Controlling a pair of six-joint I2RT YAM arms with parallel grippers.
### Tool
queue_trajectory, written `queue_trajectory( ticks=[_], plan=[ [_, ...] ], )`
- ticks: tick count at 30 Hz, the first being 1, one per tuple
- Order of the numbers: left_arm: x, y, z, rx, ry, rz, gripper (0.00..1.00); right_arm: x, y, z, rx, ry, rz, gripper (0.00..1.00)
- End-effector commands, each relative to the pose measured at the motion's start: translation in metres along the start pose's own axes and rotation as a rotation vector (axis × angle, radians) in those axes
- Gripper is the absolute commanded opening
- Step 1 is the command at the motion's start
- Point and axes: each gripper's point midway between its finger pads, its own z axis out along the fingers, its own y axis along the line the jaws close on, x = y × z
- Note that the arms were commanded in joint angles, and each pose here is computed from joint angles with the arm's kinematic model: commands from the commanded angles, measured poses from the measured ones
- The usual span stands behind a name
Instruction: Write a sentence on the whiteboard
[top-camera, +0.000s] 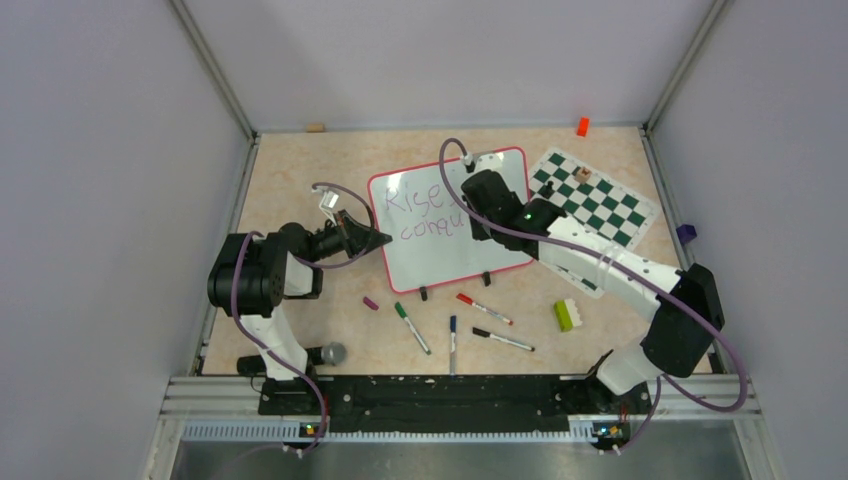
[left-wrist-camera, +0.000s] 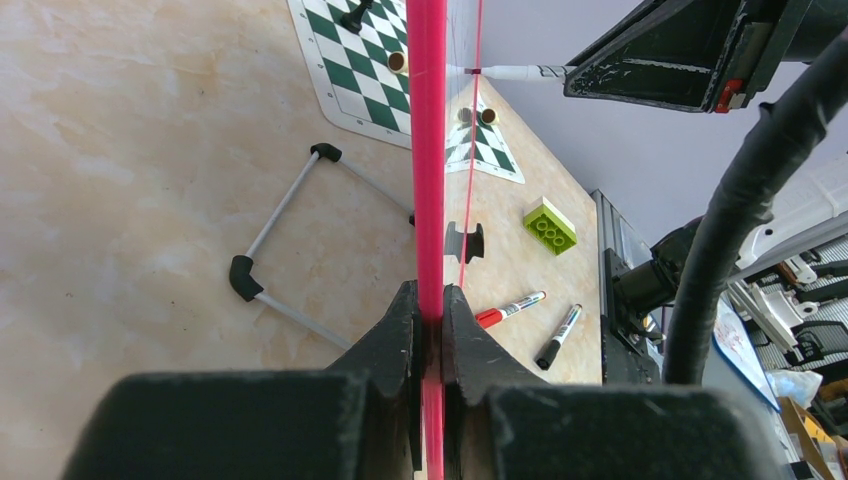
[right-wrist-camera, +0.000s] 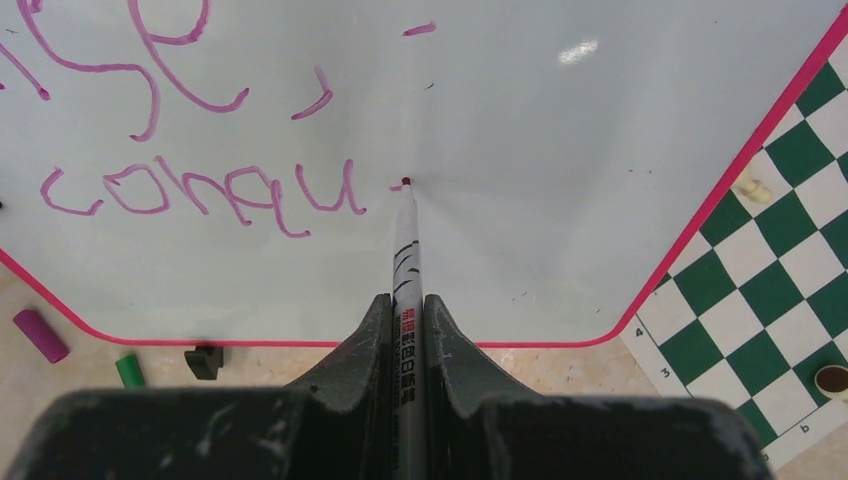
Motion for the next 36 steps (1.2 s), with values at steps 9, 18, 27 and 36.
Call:
queue_trajectory(
  ticks=[9, 18, 27, 36],
  plan=[
    [-0.004, -0.01, 0.004, 0.058, 0.004, 0.128, 0.0, -0.021, 0.01, 0.003, -0.06, -0.043, 0.018, 0.0],
    [-0.004, -0.01, 0.003, 0.059, 0.003, 0.129, 0.0, -0.002, 0.007, 0.001, -0.069, -0.001, 0.007, 0.0],
    [-0.004, -0.01, 0.003, 0.058, 0.003, 0.129, 0.0, 0.01, -0.01, -0.002, 0.006, 0.031, -0.011, 0.0],
    [-0.004, -0.011, 0.003, 0.058, 0.003, 0.129, 0.0, -0.01, -0.024, -0.008, 0.091, -0.017, -0.006, 0.0]
  ],
)
